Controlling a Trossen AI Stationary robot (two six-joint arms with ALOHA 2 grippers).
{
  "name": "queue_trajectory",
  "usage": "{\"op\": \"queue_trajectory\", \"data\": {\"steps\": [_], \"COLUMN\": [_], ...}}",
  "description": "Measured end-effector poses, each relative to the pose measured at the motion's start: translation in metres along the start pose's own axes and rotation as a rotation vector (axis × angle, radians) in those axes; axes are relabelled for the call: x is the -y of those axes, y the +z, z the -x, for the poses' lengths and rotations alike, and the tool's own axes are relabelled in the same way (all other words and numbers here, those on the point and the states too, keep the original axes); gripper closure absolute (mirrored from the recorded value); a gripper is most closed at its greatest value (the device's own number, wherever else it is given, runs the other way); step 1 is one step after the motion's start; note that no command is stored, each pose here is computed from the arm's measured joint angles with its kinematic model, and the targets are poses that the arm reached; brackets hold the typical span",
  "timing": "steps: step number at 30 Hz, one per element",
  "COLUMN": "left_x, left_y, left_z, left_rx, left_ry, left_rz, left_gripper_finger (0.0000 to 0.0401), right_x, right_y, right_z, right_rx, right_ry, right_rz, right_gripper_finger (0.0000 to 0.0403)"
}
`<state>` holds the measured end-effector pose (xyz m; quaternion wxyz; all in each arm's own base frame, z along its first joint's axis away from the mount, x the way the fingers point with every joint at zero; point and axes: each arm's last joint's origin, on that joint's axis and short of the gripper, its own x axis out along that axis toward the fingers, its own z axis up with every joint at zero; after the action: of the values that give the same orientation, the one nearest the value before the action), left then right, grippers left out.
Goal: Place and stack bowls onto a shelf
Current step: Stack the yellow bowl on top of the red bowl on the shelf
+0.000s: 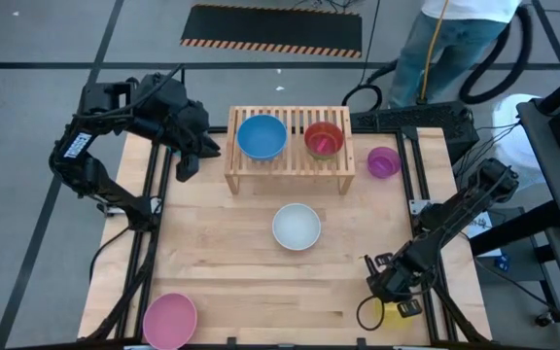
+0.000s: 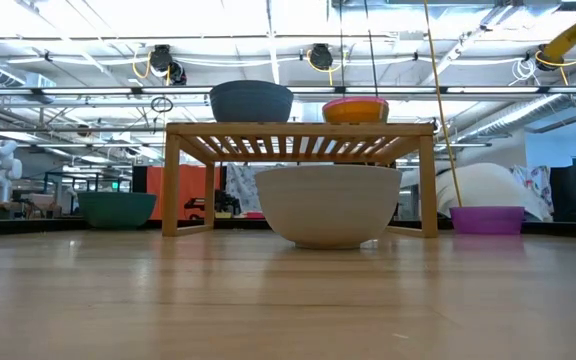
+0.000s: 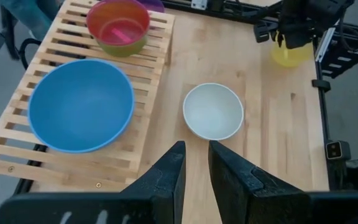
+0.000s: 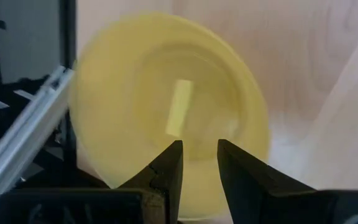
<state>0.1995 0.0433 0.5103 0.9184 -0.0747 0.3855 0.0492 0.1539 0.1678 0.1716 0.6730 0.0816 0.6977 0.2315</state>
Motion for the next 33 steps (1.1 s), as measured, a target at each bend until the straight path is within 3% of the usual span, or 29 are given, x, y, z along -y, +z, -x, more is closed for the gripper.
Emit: {"op": "queue_trajectory", "data": {"steps": [7,11,17,30,33], "left_x": [0.000,0.000,0.000,0.000,0.000], "left_y": [0.000,0.000,0.000,0.000,0.000], "left_z": [0.000,0.000,0.000,0.000,0.000], "left_rx": [0.000,0.000,0.000,0.000,0.000], "left_ry": [0.001,0.001,0.001,0.001,0.001], "left_rz": [0.001,0.000,0.000,0.005,0.006], "left_gripper_finger": [0.0327,0.0327,0.0327,0.0327,0.0327], "right_x": [-0.007,-0.004,0.004,0.024,0.026], "right_y": [-0.001,-0.005,-0.010,-0.023,-0.024], "right_z": [0.017,0.025,0.023,-0.004,-0.006], "right_rx": [0.105,0.159,0.113,0.075,0.075], "right_ry": [0.069,-0.008,-0.114,-0.106,-0.103], "right_rz": [-0.011,-0.013,-0.022,-0.042,-0.037], "right_gripper_finger": [0.0310,0.0310,0.0310,0.0310,0.0328]}}
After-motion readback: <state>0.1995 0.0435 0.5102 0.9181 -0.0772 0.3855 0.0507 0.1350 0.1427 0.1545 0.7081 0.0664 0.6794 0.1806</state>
